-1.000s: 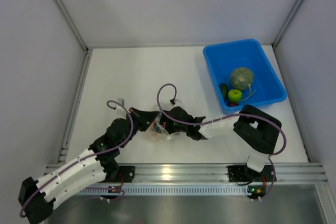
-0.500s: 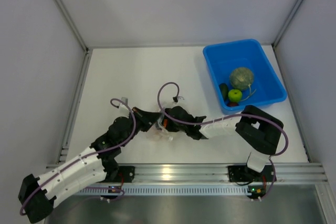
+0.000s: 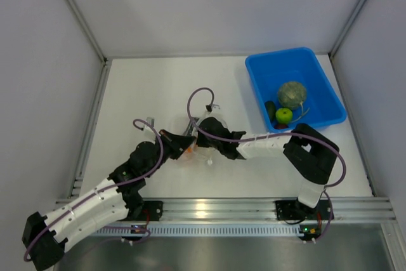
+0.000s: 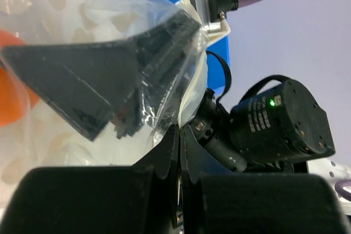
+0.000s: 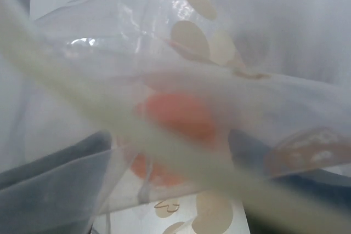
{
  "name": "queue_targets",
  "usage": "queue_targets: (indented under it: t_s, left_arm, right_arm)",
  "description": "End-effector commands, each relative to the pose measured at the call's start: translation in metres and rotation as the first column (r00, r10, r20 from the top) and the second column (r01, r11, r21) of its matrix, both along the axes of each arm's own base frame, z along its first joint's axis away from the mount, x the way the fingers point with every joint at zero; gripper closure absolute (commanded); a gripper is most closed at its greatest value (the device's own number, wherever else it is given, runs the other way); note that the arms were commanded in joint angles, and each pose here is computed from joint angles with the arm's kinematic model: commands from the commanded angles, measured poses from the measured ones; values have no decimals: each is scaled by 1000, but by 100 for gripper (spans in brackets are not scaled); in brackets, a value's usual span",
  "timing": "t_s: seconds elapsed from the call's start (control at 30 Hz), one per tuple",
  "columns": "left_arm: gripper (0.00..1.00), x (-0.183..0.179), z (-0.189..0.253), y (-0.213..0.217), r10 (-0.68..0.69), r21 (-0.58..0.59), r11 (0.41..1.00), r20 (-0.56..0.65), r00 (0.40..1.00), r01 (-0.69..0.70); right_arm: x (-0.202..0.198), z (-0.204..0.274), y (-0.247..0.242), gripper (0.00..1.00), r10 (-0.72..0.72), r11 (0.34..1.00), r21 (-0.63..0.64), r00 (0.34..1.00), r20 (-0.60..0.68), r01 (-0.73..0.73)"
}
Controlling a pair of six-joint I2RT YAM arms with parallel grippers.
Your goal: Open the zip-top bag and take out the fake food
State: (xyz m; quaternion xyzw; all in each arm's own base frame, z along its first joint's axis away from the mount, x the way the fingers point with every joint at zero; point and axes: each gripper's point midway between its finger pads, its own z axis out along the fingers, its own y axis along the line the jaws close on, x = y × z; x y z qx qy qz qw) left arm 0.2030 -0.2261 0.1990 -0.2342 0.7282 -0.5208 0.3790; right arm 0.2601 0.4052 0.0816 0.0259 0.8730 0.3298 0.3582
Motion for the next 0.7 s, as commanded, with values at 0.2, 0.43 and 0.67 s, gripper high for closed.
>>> queue_targets:
  t_s: [0.2,0.43,0.67]
  left_arm:
    - [100,-2,24,-3,-16,-56,998,56,998,19]
    - [100,4,15,3,18,-7,1000,56,998,-17]
    - [100,4,12,3,2,84,996,69,998,-7]
  right_arm:
    - [26,-24,5,13,-15,996,-89,1000,-24,13]
    - [1,-11,8,12,91,995,45,996,-11,-91]
    - [-23,13,9,14,213,968,126,976,34,-216]
